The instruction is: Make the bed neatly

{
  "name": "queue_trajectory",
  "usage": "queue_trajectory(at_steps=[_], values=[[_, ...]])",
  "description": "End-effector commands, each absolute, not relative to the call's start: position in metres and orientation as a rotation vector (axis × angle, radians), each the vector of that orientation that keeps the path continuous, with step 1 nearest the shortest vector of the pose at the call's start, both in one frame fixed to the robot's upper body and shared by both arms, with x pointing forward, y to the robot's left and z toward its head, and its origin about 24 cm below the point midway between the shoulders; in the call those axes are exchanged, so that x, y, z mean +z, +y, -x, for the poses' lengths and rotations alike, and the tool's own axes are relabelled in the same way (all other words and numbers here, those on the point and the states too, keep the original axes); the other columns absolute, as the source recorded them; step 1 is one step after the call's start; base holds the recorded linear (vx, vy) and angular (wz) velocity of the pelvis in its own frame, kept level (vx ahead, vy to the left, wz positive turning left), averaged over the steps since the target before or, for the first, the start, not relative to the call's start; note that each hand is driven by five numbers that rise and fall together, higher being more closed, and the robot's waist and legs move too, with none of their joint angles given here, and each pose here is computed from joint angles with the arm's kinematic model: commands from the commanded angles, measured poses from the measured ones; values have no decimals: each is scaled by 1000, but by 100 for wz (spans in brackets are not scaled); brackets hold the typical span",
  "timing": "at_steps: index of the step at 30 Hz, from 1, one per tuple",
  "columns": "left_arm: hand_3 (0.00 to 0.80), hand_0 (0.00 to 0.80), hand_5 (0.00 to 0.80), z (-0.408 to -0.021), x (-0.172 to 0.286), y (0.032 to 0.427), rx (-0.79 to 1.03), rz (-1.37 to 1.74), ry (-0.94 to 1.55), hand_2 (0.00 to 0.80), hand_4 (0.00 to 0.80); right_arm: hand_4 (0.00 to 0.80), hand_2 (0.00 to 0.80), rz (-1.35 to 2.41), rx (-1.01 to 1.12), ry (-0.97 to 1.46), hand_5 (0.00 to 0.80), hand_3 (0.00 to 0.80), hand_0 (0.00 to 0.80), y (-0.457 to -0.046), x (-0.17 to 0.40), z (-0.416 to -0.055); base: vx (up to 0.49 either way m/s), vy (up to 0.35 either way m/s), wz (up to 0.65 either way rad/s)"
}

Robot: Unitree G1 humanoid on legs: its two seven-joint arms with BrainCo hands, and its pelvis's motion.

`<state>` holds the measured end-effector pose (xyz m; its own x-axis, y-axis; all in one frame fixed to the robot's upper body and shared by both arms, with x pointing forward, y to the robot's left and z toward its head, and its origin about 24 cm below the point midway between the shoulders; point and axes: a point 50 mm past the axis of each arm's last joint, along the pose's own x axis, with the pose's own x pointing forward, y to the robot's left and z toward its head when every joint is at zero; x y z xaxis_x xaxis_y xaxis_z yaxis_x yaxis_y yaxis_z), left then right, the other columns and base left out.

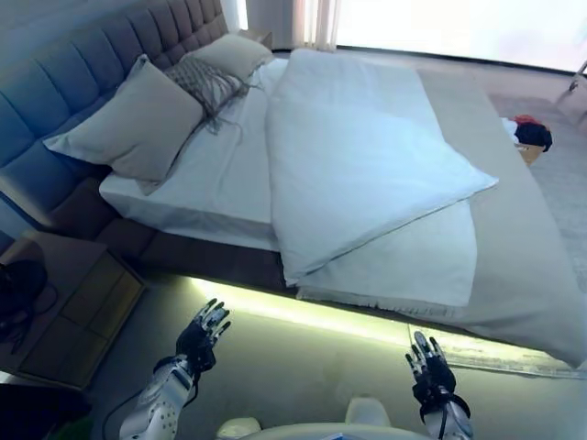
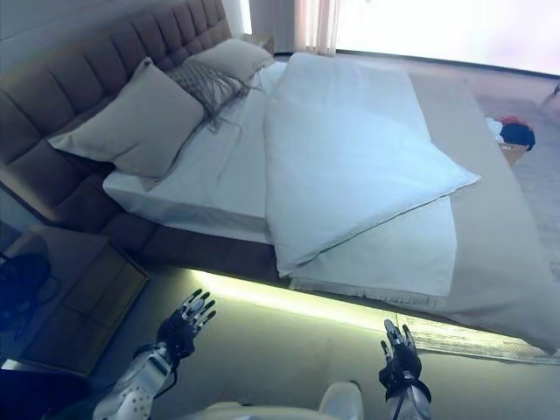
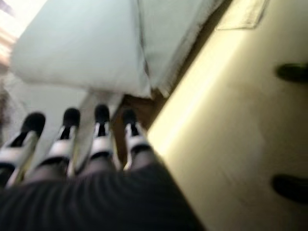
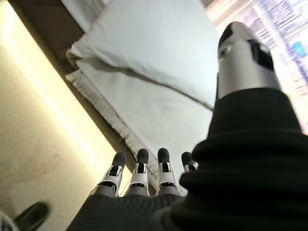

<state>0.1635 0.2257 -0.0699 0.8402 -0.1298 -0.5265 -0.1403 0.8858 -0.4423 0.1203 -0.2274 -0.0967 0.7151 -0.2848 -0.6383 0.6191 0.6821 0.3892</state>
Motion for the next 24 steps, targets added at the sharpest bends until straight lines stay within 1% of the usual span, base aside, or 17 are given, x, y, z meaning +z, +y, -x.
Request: queue_trajectory(at_steps=[1, 5, 6, 8, 11, 13, 16, 19, 22, 24], values=[[0, 0, 0, -182, -45, 227, -90, 478, 460, 0, 0, 0, 0, -630, -549, 503, 0, 0, 0, -245, -86, -120, 380, -491, 9], [0, 0, 0, -173, -38, 230, -76, 518, 445, 0, 0, 0, 0, -644, -533, 558, 0, 0, 0, -251, -93, -95, 367, -541, 8], [0, 0, 0, -167, -39, 229, -46, 549, 456, 0, 0, 0, 0, -628, -537, 582, 0, 0, 0, -252, -94, -92, 418, -513, 6], [0, 0, 0, -157, -47, 228, -14, 615, 470, 0, 0, 0, 0, -594, -491, 597, 0, 0, 0, -252, -88, -92, 368, -442, 18], [0, 0, 0, -161, -54, 215, -22, 659, 434, 0, 0, 0, 0, -605, -417, 579, 0, 0, 0, -250, -91, -96, 302, -374, 16], [0, 0, 0, -166, -54, 203, -42, 691, 425, 0, 0, 0, 0, -546, -415, 586, 0, 0, 0, -255, -90, -102, 217, -293, 2], [0, 0, 0, -172, -54, 194, -96, 661, 443, 0, 0, 0, 0, -580, -470, 567, 0, 0, 0, -260, -92, -105, 169, -177, 21], [0, 0, 0, -181, -52, 186, -135, 667, 442, 0, 0, 0, 0, -603, -528, 570, 0, 0, 0, -259, -93, -99, 155, -5, 37], [0, 0, 0, -188, -50, 178, -157, 683, 431, 0, 0, 0, 0, -617, -544, 559, 0, 0, 0, -258, -93, -94, 177, 11, 55], [0, 0, 0, -190, -50, 175, -173, 682, 425, 0, 0, 0, 0, -631, -556, 555, 0, 0, 0, -258, -94, -92, 246, -2, 25]])
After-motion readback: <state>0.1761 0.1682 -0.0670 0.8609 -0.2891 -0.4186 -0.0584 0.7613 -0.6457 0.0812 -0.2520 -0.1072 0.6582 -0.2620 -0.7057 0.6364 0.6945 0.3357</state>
